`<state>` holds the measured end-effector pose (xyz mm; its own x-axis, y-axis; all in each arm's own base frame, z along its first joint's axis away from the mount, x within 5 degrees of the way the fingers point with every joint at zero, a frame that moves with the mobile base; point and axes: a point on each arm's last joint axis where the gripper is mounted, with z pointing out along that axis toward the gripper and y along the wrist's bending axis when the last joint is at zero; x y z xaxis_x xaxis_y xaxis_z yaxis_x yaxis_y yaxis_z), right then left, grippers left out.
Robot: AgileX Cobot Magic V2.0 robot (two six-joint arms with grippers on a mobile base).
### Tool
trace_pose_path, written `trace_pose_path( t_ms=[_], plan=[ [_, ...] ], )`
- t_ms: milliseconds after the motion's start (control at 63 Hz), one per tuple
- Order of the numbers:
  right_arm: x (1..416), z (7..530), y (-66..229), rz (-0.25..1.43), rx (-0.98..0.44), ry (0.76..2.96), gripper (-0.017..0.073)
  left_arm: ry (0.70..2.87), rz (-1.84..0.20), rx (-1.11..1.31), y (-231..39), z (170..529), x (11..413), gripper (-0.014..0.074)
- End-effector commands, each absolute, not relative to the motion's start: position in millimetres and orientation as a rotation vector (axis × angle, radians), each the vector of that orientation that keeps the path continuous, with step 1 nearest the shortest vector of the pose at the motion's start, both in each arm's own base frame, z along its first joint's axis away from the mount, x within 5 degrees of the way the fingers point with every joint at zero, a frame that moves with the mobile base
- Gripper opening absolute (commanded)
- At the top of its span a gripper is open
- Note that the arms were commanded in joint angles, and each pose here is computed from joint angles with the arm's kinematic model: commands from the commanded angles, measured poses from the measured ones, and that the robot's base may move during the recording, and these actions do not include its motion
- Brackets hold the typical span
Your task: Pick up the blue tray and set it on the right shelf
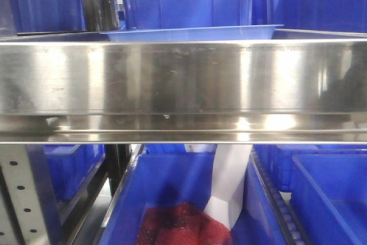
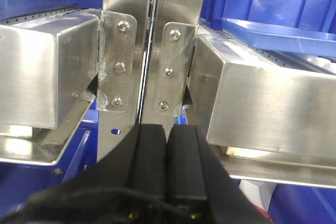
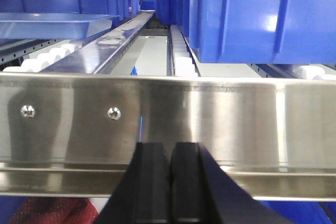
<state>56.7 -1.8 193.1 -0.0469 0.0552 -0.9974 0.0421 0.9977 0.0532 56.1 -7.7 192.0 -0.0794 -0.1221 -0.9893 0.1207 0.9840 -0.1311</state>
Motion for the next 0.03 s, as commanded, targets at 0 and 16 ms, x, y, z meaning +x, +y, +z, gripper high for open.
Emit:
trace_pose_path(
  t_ms=[0,16],
  plan=[
    [53.8,211.3,-3.0,-0.012,0.073,1.476,0.0055,1.57,-0.204,-0.014,-7.0,190.3,56.7,-0.0049],
    [53.8,211.3,-3.0,-0.012,0.073,1.476,0.0055,1.57,-0.204,-0.014,-7.0,190.3,56.7,-0.0048]
  ],
)
